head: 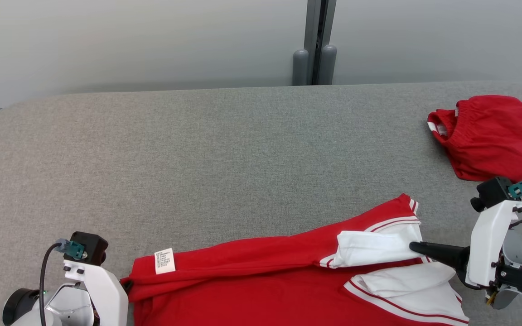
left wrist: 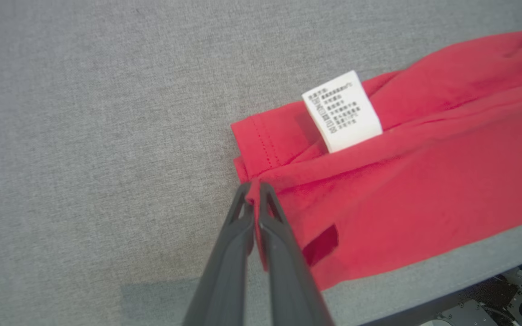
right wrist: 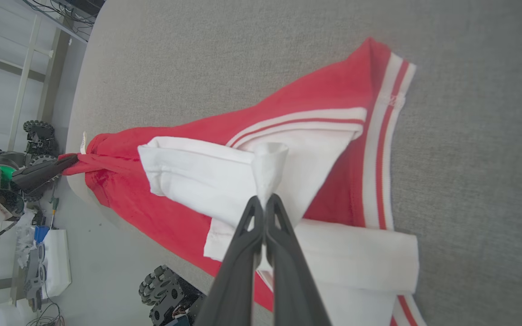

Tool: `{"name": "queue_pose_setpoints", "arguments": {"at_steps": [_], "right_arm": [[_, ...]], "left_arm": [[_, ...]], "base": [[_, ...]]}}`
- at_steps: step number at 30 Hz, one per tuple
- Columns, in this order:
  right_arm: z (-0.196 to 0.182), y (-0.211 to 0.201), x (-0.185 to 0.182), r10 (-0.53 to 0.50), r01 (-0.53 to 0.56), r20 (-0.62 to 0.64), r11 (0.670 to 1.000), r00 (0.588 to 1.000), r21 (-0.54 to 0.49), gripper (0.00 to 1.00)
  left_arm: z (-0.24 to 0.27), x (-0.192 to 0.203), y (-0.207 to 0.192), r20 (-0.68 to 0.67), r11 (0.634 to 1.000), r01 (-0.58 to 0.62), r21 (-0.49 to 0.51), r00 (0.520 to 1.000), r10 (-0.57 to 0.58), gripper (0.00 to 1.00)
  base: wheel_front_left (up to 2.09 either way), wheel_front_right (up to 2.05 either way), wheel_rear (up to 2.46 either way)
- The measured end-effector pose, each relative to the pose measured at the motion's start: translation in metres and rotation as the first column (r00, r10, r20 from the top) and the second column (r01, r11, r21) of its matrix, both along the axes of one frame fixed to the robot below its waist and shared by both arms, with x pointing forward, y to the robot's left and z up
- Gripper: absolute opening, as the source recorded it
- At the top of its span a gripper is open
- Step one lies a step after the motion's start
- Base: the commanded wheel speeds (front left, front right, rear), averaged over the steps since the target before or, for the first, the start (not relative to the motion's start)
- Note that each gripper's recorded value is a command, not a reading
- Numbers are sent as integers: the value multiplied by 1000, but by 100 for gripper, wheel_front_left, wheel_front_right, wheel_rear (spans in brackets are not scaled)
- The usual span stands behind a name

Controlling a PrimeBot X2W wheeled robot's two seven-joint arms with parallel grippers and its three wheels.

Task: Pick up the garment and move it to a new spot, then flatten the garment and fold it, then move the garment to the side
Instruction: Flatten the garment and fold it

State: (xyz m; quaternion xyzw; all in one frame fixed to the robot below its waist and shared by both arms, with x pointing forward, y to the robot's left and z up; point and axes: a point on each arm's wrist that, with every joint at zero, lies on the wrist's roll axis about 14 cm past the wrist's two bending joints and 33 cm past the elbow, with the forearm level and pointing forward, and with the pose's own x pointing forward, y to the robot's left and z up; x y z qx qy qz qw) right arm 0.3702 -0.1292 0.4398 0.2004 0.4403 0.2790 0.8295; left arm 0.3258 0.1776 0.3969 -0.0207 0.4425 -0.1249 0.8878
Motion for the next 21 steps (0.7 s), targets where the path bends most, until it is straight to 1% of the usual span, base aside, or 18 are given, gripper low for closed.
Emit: {"name": "queue_pose_setpoints", "arguments": {"at_steps": [10,14,15,16,17,18,19,21], "right_arm": [[-9,-3,-17,19,-20,-61,1000,998,-6,0],[-14,-4,-20,16,-16,-83,1000,996,-6,0],[-15,-4,-20,16,-16,-84,1000,996,-7,1],[-15,-4,-19,15,-16,-82,1000,997,-7,20],[-15,-3,-18,15,-16,-83,1000,996,-5,33],[-15,-3,-18,16,-16,-84,1000,996,-3,48],[-16,-2,-19,18,-18,-87,1000,996,-1,100],[-15,0,-19,19,-18,-87,1000,996,4,100]], "left_arm": [[-3,-5,-5,-24,1000,14,-6,1000,-14,0],[-5,-5,-6,-31,1000,13,-8,999,-13,18],[-6,-5,-6,-31,1000,12,-9,999,-12,26],[-7,-5,-6,-33,1000,11,-8,999,-11,39],[-8,-5,-6,-35,1000,10,-9,999,-10,85],[-8,-5,-6,-37,1000,10,-9,999,-10,100],[-9,-6,-6,-41,1000,9,-9,999,-10,100],[-10,-7,-7,-47,1000,11,-10,999,-12,100]], "base": [[0,0,0],[0,0,0],[0,0,0],[0,0,0],[0,0,0],[0,0,0],[0,0,0],[0,0,0]]}}
